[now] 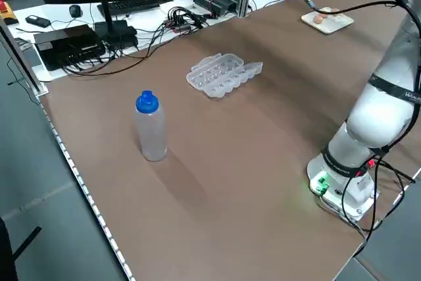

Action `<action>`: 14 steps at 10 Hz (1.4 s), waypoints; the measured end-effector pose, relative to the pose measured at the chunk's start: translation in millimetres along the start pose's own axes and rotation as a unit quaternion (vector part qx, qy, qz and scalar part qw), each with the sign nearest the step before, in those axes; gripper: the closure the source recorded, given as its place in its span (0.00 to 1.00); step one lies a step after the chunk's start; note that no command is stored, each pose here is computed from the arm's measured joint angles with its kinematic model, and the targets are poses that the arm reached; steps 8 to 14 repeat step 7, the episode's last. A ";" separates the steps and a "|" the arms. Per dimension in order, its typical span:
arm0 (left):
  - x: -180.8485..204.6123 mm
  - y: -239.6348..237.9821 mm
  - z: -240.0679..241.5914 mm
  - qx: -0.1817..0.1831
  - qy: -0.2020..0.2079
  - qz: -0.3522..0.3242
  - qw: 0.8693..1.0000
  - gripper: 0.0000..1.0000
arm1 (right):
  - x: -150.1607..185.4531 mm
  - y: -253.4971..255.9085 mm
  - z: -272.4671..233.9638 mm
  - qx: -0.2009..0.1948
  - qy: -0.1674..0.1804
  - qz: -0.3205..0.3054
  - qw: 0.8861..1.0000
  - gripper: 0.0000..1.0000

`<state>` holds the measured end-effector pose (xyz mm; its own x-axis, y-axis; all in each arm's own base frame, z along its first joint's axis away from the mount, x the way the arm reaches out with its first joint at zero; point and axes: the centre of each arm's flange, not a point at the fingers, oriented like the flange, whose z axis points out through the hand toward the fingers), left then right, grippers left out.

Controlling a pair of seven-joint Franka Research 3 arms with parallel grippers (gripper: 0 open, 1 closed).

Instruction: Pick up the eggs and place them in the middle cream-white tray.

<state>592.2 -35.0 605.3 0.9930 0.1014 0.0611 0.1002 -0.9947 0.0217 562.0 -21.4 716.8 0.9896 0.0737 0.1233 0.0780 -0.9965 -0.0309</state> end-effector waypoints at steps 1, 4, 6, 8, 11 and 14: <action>0.3 -0.4 0.7 0.000 -0.001 0.000 1.000 0.00 | -1.0 -2.5 3.5 0.001 -0.009 0.000 1.000 0.00; 1.7 -0.7 4.2 0.000 -0.004 -0.001 1.000 0.00 | -1.2 -2.5 8.8 -0.001 -0.016 0.003 1.000 0.00; 2.7 -0.8 6.8 0.000 -0.006 -0.001 1.000 0.00 | -1.2 -2.1 9.9 -0.003 -0.018 0.017 1.000 0.00; 2.9 -0.9 7.2 0.000 -0.006 -0.001 1.000 0.00 | -1.1 -2.3 10.9 -0.003 -0.019 0.024 1.000 0.00; 2.9 -0.9 7.2 0.000 -0.006 -0.001 1.000 0.00 | -1.1 -2.3 10.9 -0.003 -0.019 0.024 1.000 0.00; 2.9 -0.9 7.2 0.000 -0.006 -0.001 1.000 0.00 | -1.1 -2.3 10.9 -0.003 -0.019 0.024 1.000 0.00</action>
